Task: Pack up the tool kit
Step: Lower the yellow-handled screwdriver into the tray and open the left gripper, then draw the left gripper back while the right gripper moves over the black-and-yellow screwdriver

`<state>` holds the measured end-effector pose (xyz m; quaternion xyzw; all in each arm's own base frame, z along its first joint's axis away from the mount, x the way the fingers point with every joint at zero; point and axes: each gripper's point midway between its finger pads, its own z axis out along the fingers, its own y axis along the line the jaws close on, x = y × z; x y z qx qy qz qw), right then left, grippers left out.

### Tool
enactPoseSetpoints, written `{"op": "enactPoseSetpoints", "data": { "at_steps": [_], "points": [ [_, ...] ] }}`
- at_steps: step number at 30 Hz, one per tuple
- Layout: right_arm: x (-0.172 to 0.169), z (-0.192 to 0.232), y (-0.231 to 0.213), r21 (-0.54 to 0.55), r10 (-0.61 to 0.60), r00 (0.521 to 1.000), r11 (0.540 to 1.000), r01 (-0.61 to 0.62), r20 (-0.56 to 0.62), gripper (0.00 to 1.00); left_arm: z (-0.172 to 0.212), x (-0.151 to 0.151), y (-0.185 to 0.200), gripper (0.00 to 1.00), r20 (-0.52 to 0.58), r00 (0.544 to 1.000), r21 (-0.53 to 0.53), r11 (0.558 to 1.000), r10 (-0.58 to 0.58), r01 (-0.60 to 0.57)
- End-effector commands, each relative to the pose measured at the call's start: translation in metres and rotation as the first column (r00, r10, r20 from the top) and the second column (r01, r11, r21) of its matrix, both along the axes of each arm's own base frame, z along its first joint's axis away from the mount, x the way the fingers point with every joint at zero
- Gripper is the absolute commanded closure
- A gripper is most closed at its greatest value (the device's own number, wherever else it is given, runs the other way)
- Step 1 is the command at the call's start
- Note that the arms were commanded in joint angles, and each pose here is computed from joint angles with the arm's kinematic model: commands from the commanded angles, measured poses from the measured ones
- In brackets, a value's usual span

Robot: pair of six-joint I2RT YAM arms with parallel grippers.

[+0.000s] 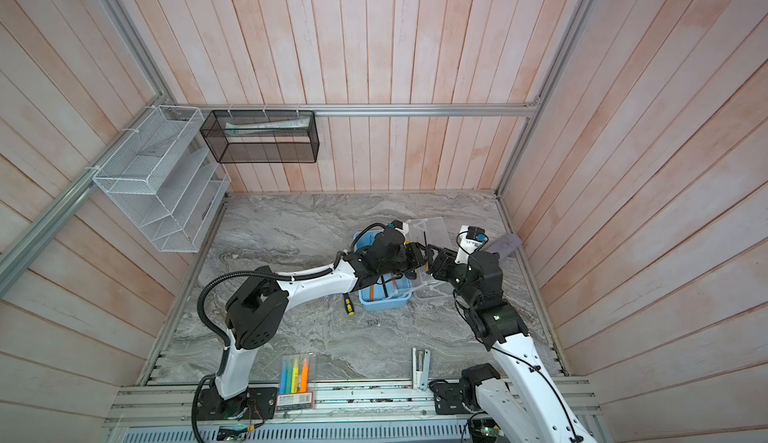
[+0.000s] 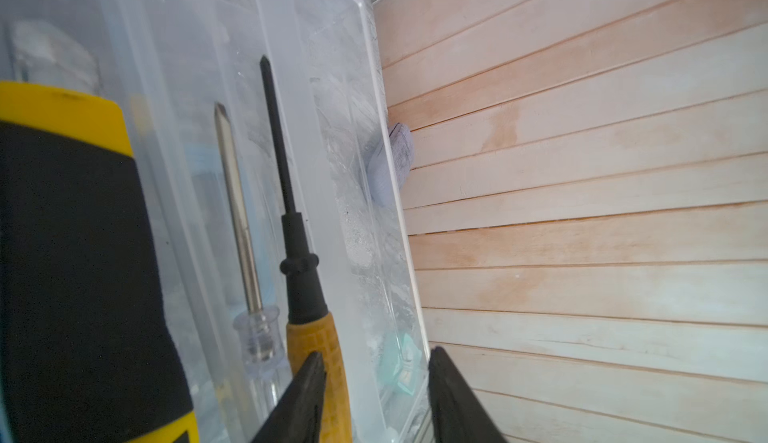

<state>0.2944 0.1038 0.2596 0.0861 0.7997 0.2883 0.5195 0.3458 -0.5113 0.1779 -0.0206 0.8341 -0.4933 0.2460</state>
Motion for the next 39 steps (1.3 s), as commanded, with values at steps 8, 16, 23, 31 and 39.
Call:
{"op": "enactPoseSetpoints", "data": {
  "at_steps": [8, 16, 23, 31, 39],
  "points": [
    [-0.002, 0.016, 0.028, -0.059, 0.061, 0.998, 0.997, -0.059, 0.026, 0.44, 0.064, -0.003, 0.105, 0.29, 0.355, 0.92, 0.2, 0.948, 0.166, -0.248],
    [-0.011, 0.005, 0.126, -0.233, 0.228, 0.973, 0.946, -0.227, -0.02, 0.46, 0.042, -0.033, 0.216, 0.0, 0.405, 0.875, 0.369, 0.827, 0.267, -0.424],
    [-0.028, -0.035, 0.21, -0.302, 0.418, 0.897, 0.844, -0.443, -0.145, 0.47, 0.027, -0.057, 0.29, 0.0, 0.494, 0.827, 0.469, 0.718, 0.269, -0.514],
    [-0.031, -0.083, 0.249, -0.303, 0.479, 0.822, 0.77, -0.562, -0.309, 0.48, 0.004, -0.066, 0.354, 0.0, 0.43, 0.813, 0.508, 0.639, 0.393, -0.577],
    [-0.031, -0.129, 0.263, -0.302, 0.468, 0.768, 0.728, -0.615, -0.436, 0.48, -0.025, -0.06, 0.371, 0.0, 0.318, 0.874, 0.463, 0.744, 0.367, -0.481]
  ]
}}
